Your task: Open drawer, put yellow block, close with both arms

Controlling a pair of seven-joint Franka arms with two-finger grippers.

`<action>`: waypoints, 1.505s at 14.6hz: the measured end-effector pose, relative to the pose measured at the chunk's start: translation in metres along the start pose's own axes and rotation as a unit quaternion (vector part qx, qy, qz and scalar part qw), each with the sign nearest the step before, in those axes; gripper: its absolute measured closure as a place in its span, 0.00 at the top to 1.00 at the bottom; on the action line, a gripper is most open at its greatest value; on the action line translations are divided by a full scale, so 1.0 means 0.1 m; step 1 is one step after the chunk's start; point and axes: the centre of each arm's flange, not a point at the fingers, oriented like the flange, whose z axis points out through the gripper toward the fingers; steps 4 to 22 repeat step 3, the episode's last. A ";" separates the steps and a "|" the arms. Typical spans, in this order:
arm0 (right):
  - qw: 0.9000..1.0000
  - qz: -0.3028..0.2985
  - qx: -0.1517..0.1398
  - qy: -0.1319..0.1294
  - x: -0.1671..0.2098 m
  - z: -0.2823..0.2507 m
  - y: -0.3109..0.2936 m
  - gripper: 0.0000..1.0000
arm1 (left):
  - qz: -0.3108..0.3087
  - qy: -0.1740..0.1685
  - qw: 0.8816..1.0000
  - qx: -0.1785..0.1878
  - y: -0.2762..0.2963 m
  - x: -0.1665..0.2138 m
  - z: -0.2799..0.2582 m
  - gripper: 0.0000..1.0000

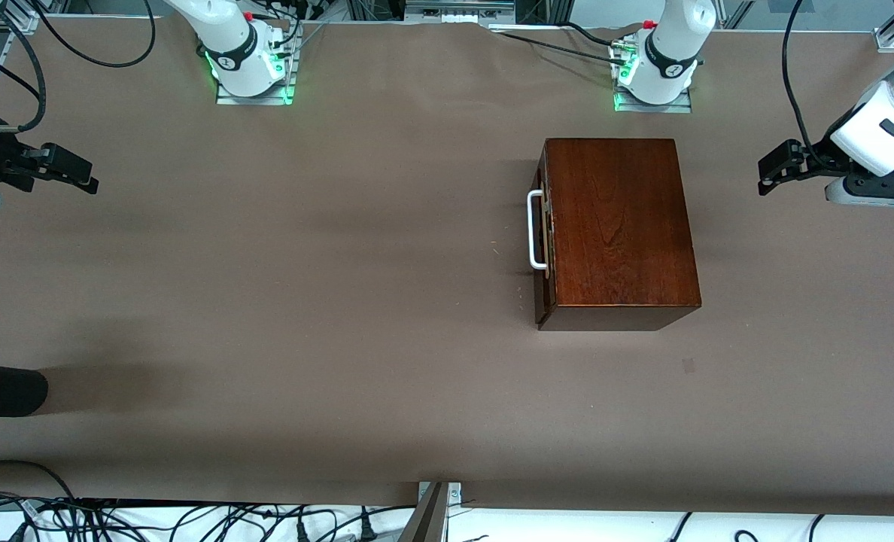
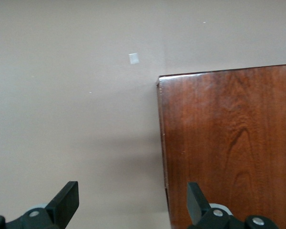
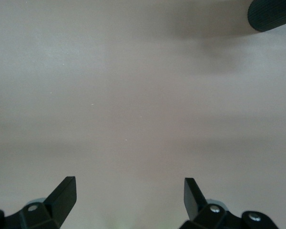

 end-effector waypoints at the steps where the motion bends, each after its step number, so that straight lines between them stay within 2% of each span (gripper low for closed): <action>1: 1.000 0.000 0.000 0.000 0.00 0.00 0.00 1.00 | -0.001 0.001 1.000 -0.005 0.00 0.00 0.00 1.00; 22: 1.000 0.000 0.000 0.000 0.00 0.00 0.00 1.00 | -0.003 0.003 1.000 -0.009 0.00 0.01 -0.01 1.00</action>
